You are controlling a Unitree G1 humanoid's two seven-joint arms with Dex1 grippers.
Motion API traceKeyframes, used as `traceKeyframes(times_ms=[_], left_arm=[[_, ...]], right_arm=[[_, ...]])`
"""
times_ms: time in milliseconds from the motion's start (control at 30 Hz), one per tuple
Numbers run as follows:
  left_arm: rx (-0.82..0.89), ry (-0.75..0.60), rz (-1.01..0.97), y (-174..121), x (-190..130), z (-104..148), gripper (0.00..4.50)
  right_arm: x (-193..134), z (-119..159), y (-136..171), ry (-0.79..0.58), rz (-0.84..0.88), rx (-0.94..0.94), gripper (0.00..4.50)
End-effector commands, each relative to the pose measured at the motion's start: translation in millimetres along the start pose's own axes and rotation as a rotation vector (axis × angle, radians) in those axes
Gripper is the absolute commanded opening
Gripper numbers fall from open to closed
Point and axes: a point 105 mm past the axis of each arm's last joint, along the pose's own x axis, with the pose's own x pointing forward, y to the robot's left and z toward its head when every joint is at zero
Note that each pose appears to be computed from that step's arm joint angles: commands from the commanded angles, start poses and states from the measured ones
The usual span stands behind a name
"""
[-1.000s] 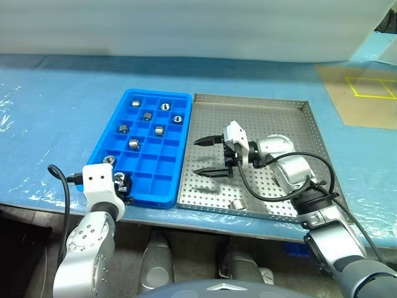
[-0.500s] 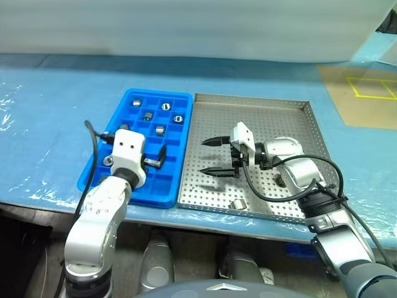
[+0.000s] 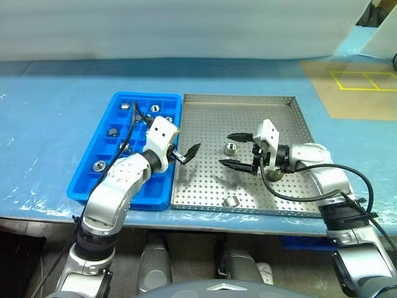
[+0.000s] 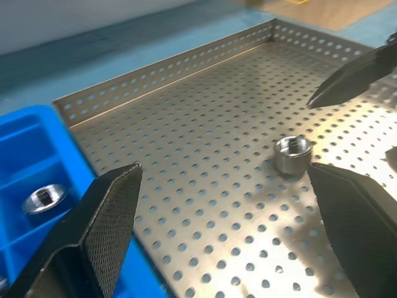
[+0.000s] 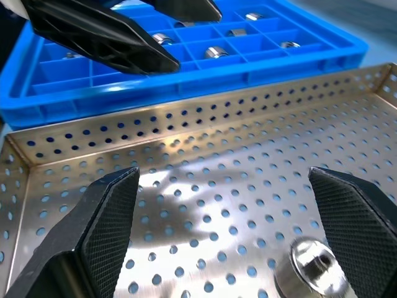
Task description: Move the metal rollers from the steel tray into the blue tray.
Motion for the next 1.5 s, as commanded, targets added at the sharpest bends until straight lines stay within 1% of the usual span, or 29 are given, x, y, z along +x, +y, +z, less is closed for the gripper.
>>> traceKeyframes(times_ms=[33,167,233,333,467,533,633,867,1033,1100,1200,1367,1400,1433,1500], left_arm=[[0.035,-0.036,-0.1,-11,5,8,4.49],[0.064,-0.042,-0.163,-18,10,8,4.49],[0.057,-0.047,-0.186,-21,12,9,4.49],[0.04,-0.043,-0.234,-26,11,5,4.49],[0.034,-0.013,-0.257,-23,8,-2,4.49],[0.038,-0.004,-0.282,-24,5,-4,4.49],[0.057,0.018,-0.292,-19,0,-9,4.49],[0.131,0.043,-0.318,-16,-7,-16,4.49],[0.165,0.055,-0.33,-18,-10,-20,4.49],[0.163,0.049,-0.336,-20,-10,-19,4.49],[0.166,0.049,-0.338,-21,-11,-19,4.5],[0.193,0.057,-0.329,-18,-13,-19,4.5],[0.184,0.048,-0.323,-18,-14,-18,4.5],[0.175,0.038,-0.315,-17,-15,-16,4.5],[0.165,0.022,-0.293,-15,-15,-14,4.5]], right_arm=[[-10,17,-4,-0.041,-0.058,-0.046,4.5],[-11,3,-15,0.046,-0.167,-0.049,4.5],[-8,-6,-21,0.108,-0.224,-0.015,4.5],[-2,-10,-21,0.145,-0.245,0.007,4.5],[5,-23,-26,0.207,-0.291,0.109,4.5],[9,-26,-30,0.21,-0.325,0.173,4.5],[19,-21,-31,0.195,-0.323,0.207,4.5],[38,-20,-36,0.204,-0.329,0.239,4.5],[42,-35,-35,0.266,-0.32,0.287,4.5],[44,-45,-34,0.307,-0.318,0.275,4.5],[44,-49,-34,0.318,-0.326,0.247,3.88],[47,-38,-38,0.251,-0.334,0.227,2.2],[48,-34,-39,0.239,-0.334,0.209,1.8],[49,-30,-39,0.219,-0.329,0.195,1.62],[54,-18,-37,0.165,-0.306,0.165,1.62]])
